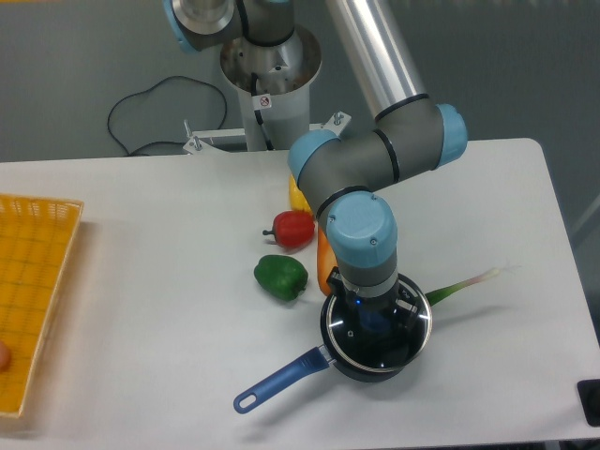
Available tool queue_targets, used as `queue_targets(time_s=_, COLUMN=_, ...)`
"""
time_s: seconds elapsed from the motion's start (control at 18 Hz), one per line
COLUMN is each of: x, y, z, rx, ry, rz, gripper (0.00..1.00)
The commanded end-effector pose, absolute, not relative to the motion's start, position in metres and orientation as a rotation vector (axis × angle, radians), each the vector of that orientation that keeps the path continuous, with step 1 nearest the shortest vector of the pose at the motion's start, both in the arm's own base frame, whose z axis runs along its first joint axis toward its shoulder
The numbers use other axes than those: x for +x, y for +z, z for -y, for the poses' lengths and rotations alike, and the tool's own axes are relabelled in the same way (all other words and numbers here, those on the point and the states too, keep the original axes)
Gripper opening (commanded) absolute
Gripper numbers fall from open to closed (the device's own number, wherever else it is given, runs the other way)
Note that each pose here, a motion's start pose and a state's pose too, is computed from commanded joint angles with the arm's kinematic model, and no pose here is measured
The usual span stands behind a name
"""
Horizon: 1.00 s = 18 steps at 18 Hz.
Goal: Close the pot lid
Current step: 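Press the lid down onto the saucepan, seating it over the onion, then open the gripper and lift away from the lid knob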
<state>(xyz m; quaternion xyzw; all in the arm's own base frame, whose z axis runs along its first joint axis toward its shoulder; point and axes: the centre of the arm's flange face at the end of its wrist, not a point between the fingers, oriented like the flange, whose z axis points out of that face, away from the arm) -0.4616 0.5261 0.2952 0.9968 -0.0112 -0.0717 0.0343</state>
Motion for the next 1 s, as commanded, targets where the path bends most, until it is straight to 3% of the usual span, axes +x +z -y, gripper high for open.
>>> queue_targets(time_s=0.17, x=-0.461, y=0.294, z=-0.527, rx=3.071, ry=-0.239, rz=0.038, gripper=0.88)
queue_targets(time_s=0.33, x=-0.460, y=0.295, z=-0.526, rx=3.070, ry=-0.239, rz=0.047, gripper=0.99)
queue_targets(time_s=0.78, x=-0.457, y=0.311, z=-0.524, rx=3.087, ry=-0.271, rz=0.047, gripper=1.00)
queue_targets(time_s=1.0, x=-0.459, y=0.332, z=-0.500, rx=3.097, ry=-0.289, rz=0.074, gripper=1.00)
